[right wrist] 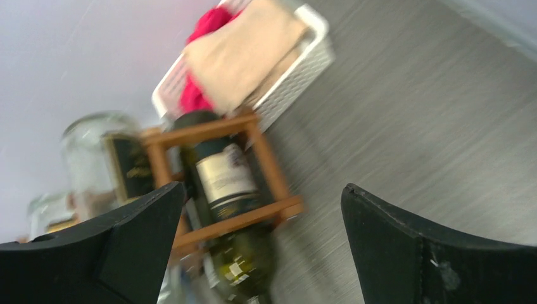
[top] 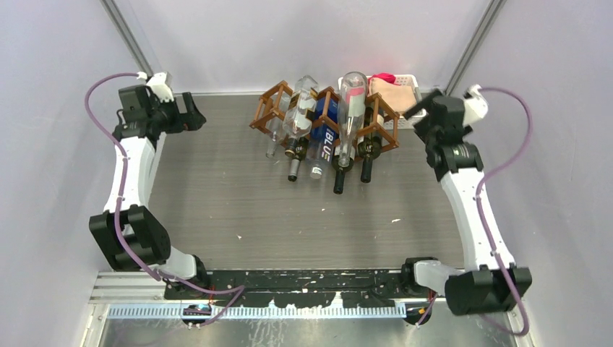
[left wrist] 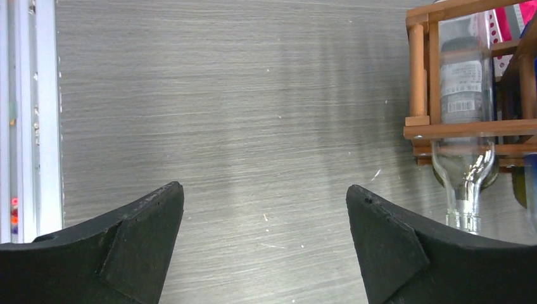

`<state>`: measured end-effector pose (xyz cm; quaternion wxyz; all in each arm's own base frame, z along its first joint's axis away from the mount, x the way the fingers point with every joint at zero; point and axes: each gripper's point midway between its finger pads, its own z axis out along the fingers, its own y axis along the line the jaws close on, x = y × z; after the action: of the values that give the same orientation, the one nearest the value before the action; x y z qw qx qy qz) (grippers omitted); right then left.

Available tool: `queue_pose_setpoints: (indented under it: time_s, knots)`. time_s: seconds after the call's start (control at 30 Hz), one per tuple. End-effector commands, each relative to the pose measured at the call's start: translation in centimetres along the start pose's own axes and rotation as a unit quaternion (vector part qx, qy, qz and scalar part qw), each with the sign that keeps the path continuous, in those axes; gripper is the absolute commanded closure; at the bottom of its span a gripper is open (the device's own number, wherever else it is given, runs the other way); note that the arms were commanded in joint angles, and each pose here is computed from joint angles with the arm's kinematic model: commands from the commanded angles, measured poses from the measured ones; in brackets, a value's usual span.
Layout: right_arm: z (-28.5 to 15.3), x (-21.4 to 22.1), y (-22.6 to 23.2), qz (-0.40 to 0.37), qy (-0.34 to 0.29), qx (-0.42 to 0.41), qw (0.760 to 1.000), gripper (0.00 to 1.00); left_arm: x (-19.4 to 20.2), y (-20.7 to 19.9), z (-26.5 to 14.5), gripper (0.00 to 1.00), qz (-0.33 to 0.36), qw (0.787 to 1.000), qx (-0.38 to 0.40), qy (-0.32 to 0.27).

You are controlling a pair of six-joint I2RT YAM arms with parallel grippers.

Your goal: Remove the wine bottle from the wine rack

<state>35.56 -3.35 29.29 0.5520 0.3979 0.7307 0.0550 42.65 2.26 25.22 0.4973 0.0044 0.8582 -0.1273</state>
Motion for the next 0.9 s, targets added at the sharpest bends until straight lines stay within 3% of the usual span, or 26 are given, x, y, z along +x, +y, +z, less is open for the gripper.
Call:
queue_pose_setpoints:
  time_s: [0.0,0.43,0.57,0.87]
  knots:
    - [-3.4,4.0,7.0,-0.058,0.122,-0.069,0.988,0.00,1.0,-1.4,-1.1,0.01,-0.030,0.997,0.030,0.071]
    - [-11.4,16.5,22.7,-0.132,0.271,-0.213,0.929,0.03,2.4,-1.8,-1.8,0.04,-0.023,0.991,0.043,0.122]
    - [-11.3,21.0,24.6,-0.152,0.311,-0.213,0.913,0.18,2.3,-2.4,-2.1,0.07,-0.026,0.990,0.056,0.123]
    - [-10.3,25.2,24.7,-0.161,0.338,-0.192,0.907,0.30,1.9,-3.6,-2.8,0.11,-0.021,0.989,0.080,0.123]
